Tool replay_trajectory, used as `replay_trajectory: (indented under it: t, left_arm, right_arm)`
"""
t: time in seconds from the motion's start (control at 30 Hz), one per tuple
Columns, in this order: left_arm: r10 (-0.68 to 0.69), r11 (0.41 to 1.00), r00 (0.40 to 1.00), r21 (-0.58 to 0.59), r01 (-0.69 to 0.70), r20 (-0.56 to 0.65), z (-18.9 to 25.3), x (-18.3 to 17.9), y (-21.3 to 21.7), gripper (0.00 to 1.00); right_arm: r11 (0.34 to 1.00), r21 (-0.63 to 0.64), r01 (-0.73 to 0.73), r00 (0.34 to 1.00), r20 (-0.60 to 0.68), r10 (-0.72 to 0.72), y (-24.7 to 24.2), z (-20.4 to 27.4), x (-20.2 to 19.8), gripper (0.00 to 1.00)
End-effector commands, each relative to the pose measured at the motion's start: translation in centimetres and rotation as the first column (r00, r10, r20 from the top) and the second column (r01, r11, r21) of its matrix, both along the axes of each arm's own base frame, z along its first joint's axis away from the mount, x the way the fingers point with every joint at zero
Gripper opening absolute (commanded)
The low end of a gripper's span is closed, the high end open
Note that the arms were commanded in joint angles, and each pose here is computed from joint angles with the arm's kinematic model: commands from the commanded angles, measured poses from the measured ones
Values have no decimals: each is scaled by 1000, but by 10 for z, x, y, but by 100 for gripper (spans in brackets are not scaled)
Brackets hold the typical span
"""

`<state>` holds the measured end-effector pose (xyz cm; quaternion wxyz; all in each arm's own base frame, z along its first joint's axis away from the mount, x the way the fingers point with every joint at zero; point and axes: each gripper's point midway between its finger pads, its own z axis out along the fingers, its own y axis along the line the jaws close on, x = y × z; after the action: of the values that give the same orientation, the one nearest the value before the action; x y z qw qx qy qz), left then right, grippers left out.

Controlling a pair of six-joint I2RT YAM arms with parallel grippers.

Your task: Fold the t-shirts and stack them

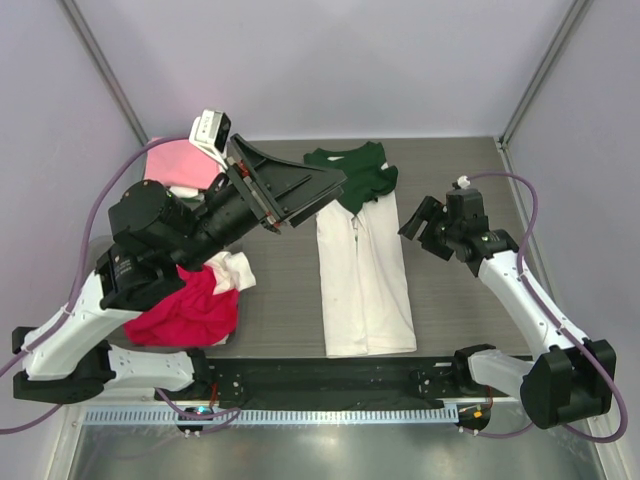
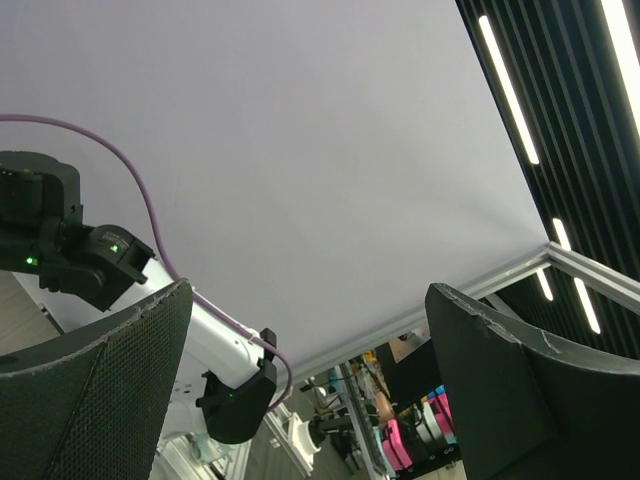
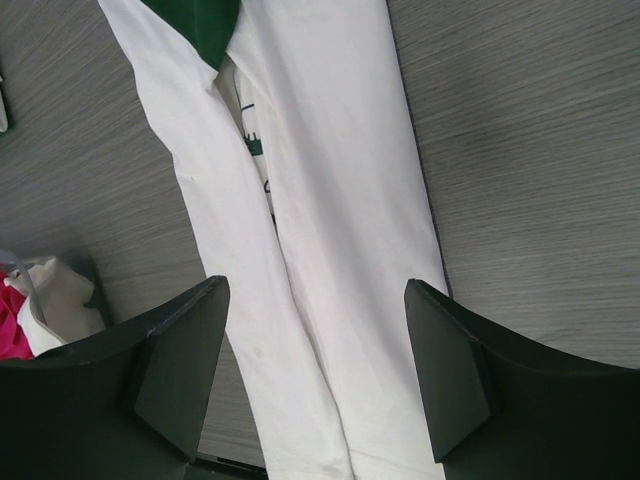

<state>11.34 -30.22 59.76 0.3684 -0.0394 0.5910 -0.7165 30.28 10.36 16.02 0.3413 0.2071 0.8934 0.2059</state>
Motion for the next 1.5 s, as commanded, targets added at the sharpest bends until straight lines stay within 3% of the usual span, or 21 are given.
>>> replay_trajectory:
  t: [0.0,0.43,0.57,0.67,0.77,0.83,0.9,0.97,1.07,1.13,1.27,1.47]
  left_arm:
    - [6,1000,999,-27,-5,34,13,-1,4,100]
    - [18,1000,1000,-2,-18,7,1,7,-8,100]
    - [67,996,998,67,-66,-20,-28,22,-20,100]
    - [121,967,992,228,-114,-19,-75,38,-27,100]
    - [214,890,973,427,-160,-82,-141,62,-21,100]
    - [314,791,941,582,-186,-125,-193,77,-2,100]
    - [401,655,911,726,-210,-99,-248,86,16,100]
    - [426,556,899,814,-170,-103,-304,85,24,100]
    - [433,535,881,841,-82,-190,-369,73,24,97]
    - [441,556,856,831,-23,-272,-406,61,26,94]
    - [437,596,818,802,48,-373,-448,45,25,84]
    - [422,555,808,822,128,-411,-484,29,8,79]
  right_arm:
    - [999,-33,1,999,39,0,-6,9,0,77]
    - [999,-48,3,1000,18,-3,-11,1,-2,77]
    - [998,-61,4,1000,20,-3,-16,1,-4,77]
    - [998,-69,13,1000,17,-12,-22,4,-9,77]
    - [996,-89,6,1000,11,-5,-26,8,-18,78]
    - [994,-109,8,1000,15,-6,-31,11,-26,78]
    - [992,-126,9,999,-30,-13,-35,4,-43,78]
    - [993,-118,11,995,-97,-22,-36,-9,-62,78]
    - [1000,-23,11,983,-184,-15,-25,-37,-96,77]
    - [998,65,8,969,-247,8,-13,-59,-121,74]
    - [991,121,55,946,-323,-13,-9,-85,-157,66]
    - [984,162,70,939,-345,-10,-6,-95,-181,65]
